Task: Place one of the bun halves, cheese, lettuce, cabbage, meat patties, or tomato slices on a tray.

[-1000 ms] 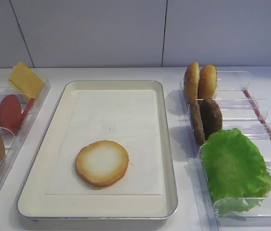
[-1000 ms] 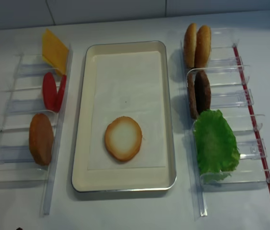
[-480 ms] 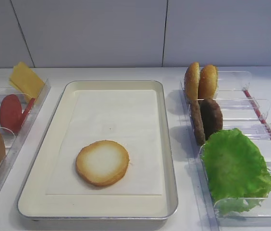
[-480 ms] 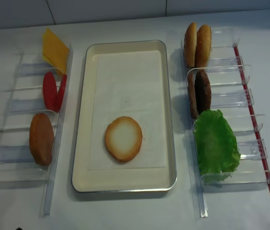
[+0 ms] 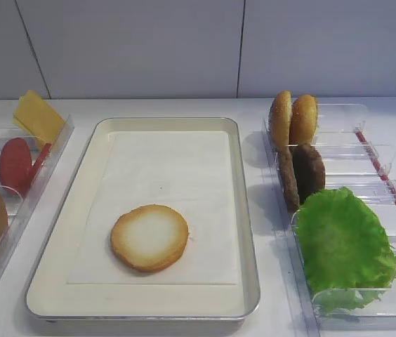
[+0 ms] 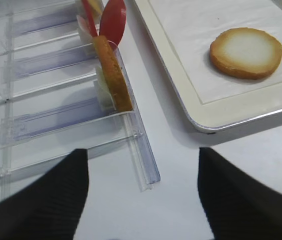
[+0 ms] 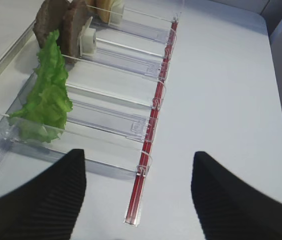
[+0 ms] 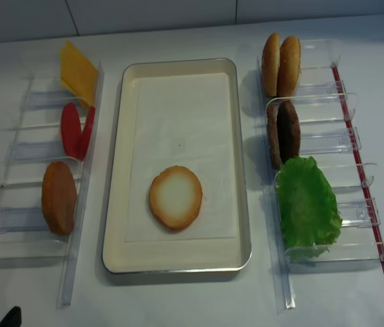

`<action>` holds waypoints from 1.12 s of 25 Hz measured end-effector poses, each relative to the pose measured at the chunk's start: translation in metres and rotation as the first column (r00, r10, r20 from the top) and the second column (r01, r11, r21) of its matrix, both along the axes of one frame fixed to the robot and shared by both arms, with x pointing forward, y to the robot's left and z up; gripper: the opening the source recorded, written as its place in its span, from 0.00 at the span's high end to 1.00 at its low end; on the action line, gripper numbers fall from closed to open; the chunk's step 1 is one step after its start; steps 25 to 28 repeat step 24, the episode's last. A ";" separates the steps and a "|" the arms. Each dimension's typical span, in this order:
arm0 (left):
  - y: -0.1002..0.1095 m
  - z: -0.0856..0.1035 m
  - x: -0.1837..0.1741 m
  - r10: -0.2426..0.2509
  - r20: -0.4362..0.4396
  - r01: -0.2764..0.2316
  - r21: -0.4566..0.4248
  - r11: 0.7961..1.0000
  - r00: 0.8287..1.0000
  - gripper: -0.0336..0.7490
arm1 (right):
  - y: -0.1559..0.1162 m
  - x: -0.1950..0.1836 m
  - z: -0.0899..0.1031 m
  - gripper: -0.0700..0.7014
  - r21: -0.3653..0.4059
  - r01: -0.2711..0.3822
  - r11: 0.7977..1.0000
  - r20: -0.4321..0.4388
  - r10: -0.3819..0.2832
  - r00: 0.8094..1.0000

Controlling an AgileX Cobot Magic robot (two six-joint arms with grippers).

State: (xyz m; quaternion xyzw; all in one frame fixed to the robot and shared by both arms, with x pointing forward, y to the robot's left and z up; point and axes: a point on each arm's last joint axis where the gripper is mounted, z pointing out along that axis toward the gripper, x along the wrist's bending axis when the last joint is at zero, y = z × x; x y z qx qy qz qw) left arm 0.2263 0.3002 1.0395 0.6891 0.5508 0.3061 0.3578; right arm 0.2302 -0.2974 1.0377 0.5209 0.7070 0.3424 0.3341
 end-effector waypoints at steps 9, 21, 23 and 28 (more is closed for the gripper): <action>0.000 0.000 0.000 0.007 0.000 -0.007 0.000 1.000 1.000 0.35 | 0.000 0.000 0.000 0.27 0.000 0.000 1.000 0.000 0.000 1.000; 0.000 0.000 0.000 0.007 0.000 -0.007 0.000 1.000 1.000 0.35 | 0.000 0.000 0.000 0.27 0.000 0.000 1.000 0.000 0.000 1.000; 0.000 0.000 0.000 0.007 0.000 -0.007 0.000 1.000 1.000 0.35 | 0.000 0.000 0.000 0.27 0.000 0.000 1.000 0.000 0.000 1.000; 0.000 0.000 0.000 0.007 0.000 -0.007 0.000 1.000 1.000 0.35 | 0.000 0.000 0.000 0.27 0.000 0.000 1.000 0.000 0.000 1.000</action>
